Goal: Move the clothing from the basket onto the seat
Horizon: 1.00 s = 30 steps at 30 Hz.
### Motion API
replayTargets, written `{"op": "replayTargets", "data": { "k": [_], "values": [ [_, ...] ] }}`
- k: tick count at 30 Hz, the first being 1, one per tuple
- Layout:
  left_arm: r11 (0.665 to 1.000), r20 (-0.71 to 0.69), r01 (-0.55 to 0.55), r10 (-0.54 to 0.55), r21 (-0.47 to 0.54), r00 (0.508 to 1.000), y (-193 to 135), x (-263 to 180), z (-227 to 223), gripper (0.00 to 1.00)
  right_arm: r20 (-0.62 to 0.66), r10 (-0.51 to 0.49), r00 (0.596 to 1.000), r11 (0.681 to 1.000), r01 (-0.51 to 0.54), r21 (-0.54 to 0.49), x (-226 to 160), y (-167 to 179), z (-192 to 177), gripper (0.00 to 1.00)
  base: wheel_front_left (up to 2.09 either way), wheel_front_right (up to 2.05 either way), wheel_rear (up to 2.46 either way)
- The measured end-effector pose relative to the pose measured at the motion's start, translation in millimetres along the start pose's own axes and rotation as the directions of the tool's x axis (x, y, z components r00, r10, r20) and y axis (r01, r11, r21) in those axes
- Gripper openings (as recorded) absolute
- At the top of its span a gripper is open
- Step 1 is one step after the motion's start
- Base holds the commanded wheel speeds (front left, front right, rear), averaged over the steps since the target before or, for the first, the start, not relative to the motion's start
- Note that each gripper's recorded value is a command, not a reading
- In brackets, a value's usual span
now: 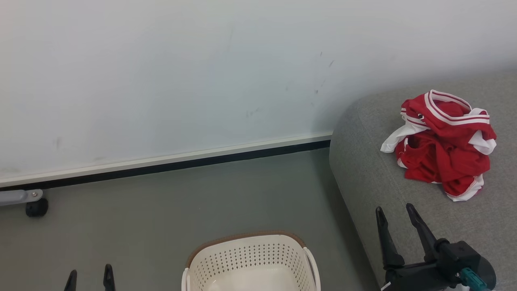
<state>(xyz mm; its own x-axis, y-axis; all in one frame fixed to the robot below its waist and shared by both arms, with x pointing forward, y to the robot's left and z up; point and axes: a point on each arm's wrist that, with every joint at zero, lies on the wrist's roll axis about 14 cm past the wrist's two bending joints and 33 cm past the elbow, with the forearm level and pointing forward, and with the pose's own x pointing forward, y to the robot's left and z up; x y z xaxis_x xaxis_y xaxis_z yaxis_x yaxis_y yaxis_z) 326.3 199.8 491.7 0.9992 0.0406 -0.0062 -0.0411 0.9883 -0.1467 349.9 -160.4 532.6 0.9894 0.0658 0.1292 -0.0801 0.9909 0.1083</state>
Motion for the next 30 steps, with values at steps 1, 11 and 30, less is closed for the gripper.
{"op": "replayTargets", "data": {
  "k": [1,11,30],
  "values": [
    [1.000,0.000,0.001,-0.001,0.007,1.000,0.0,0.0,0.0,1.00,0.001,-0.001,1.000,1.000,0.001,-0.002,0.1,-0.1,0.3,1.00,0.00,0.00,0.00],
    [1.000,-0.004,0.001,-0.001,0.015,1.000,0.3,0.3,-1.1,1.00,-0.008,-0.012,1.000,1.000,0.012,-0.006,-1.1,-1.7,-2.0,1.00,0.00,0.00,0.00],
    [0.989,-0.132,-0.067,0.050,-0.131,0.990,4.1,-6.9,-34.9,0.00,-0.158,-0.071,0.985,0.989,0.091,0.119,-14.5,-12.2,-42.2,0.00,0.00,0.00,0.00]
  ]
}}
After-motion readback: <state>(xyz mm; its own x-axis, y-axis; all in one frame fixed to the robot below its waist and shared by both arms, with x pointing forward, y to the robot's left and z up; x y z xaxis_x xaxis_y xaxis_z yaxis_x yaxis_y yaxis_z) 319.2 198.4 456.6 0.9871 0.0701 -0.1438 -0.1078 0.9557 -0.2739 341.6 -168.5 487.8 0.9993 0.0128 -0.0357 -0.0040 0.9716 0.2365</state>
